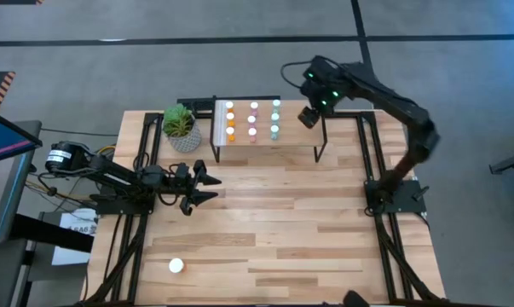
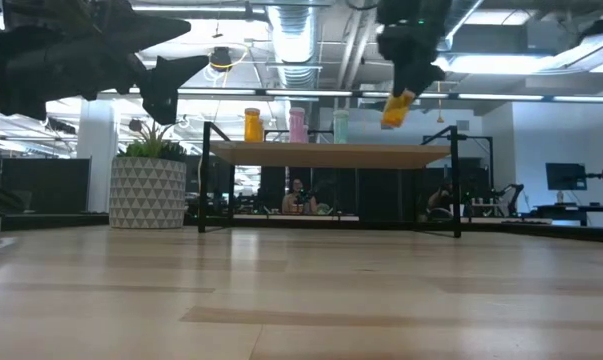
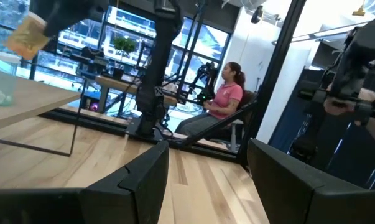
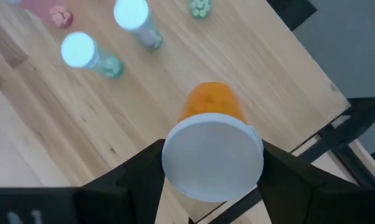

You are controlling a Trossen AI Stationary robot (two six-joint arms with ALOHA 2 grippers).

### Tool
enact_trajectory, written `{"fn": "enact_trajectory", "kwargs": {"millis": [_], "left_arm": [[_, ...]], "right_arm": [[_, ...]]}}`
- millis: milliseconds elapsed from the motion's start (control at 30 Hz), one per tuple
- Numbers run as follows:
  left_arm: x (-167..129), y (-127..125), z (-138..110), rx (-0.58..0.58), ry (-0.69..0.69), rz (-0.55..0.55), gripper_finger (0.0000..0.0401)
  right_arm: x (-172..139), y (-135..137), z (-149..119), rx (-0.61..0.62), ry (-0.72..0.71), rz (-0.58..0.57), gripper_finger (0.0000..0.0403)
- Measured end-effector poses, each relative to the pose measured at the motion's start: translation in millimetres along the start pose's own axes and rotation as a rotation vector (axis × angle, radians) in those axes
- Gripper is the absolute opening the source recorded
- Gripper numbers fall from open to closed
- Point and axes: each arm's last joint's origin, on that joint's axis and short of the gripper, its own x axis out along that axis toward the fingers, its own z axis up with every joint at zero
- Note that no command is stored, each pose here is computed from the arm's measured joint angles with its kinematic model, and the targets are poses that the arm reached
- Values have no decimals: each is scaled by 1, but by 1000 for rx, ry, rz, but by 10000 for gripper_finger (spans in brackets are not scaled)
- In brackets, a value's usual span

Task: Pick and place medicine bottles onto shelf by color
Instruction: Put the right big orange pill bottle on the shelf

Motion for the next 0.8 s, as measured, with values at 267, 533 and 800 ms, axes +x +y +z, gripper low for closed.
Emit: {"fn": "enact_trajectory", "kwargs": {"millis": [267, 533, 800], "left_arm": [[10, -1, 6, 1, -5, -7, 208], [18, -2, 8, 0, 21, -5, 208], [19, -2, 6, 4, 48, -3, 208]], "right_arm": [[8, -17, -17, 77, 23, 11, 248], [36, -22, 10, 88, 171, 6, 248], [45, -25, 40, 97, 227, 9, 248]]}}
